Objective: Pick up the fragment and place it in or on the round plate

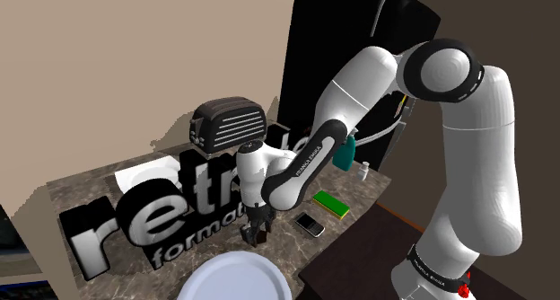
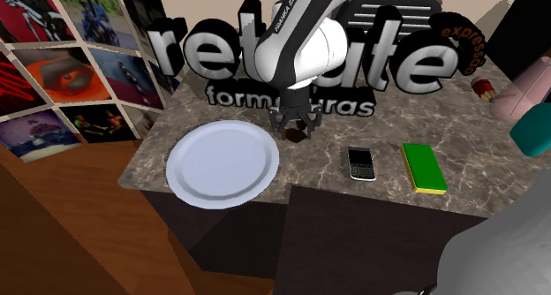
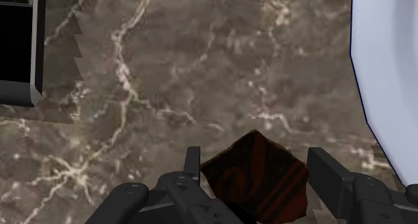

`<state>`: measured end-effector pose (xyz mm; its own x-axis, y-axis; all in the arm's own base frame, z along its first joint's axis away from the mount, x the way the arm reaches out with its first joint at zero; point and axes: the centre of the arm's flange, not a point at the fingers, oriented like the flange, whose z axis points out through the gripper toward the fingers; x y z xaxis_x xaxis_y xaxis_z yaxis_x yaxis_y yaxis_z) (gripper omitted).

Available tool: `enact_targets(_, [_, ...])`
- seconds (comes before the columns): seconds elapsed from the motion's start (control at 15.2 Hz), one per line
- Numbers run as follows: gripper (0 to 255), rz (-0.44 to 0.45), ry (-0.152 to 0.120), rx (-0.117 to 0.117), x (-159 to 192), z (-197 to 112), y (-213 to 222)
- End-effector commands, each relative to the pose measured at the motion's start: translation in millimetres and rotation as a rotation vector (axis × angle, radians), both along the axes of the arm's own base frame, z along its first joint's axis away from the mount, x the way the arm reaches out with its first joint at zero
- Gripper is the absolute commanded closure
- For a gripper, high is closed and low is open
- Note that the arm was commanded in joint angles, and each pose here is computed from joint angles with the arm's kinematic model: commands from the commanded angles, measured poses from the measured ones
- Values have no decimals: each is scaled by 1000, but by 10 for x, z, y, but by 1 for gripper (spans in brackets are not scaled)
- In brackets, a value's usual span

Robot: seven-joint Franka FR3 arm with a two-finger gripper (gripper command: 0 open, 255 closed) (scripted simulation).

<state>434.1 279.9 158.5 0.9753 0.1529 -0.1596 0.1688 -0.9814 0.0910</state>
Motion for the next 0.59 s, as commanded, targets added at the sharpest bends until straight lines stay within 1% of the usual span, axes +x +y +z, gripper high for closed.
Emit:
enact_targets(0.0, [255,0,0,0,-1,0,2])
enact_targets(0.13, [255,0,0,0,-2,-1,2])
enact_targets(0.53, [255,0,0,0,-2,316,2])
